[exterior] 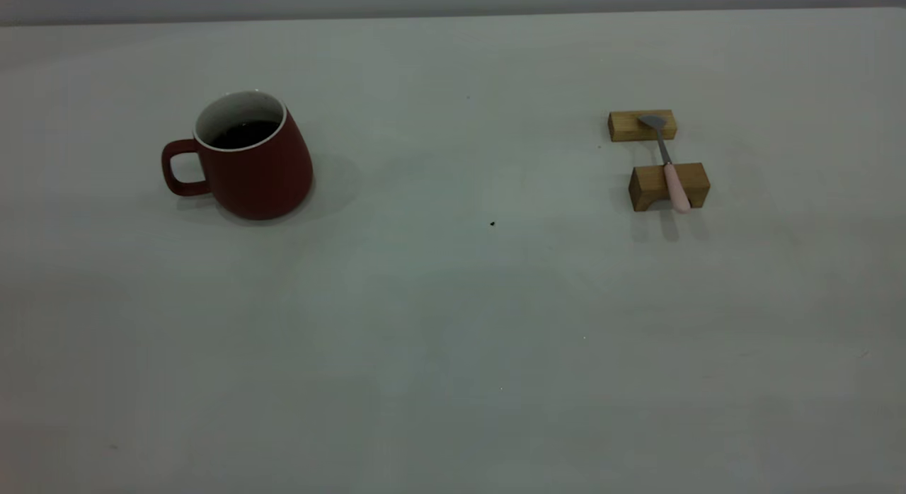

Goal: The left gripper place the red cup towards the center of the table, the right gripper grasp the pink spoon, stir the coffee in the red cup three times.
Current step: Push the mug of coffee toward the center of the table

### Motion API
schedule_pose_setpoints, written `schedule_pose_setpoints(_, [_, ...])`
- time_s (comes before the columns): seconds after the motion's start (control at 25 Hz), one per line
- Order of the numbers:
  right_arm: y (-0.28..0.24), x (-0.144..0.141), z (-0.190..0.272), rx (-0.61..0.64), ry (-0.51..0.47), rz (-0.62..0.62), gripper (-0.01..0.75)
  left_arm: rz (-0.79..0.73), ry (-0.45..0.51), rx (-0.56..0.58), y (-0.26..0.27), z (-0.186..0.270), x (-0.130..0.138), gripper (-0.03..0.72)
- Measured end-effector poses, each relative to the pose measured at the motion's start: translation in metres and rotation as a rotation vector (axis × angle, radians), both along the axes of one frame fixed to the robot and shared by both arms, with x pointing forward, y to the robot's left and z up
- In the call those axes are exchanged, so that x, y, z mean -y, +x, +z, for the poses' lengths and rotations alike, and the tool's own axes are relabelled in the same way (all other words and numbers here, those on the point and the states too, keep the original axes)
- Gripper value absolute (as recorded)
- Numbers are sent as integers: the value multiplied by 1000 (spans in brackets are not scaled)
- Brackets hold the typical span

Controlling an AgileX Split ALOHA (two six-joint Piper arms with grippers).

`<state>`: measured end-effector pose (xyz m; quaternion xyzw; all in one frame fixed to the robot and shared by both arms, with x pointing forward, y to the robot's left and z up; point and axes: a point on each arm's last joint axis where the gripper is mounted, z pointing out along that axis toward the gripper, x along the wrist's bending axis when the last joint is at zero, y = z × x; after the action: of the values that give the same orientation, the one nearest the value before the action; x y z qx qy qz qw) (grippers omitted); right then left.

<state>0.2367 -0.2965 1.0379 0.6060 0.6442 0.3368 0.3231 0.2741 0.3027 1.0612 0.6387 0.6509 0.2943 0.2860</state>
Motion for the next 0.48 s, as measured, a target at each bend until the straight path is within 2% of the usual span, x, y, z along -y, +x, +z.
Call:
schedule_pose_setpoints(0.2, [0, 0, 0, 0, -1, 0, 237, -41, 43, -166, 72, -6, -1, 495])
schedule_pose_setpoints(0.48, [0, 0, 0, 0, -1, 0, 237, -274, 191, -365, 164, -37, 0, 595])
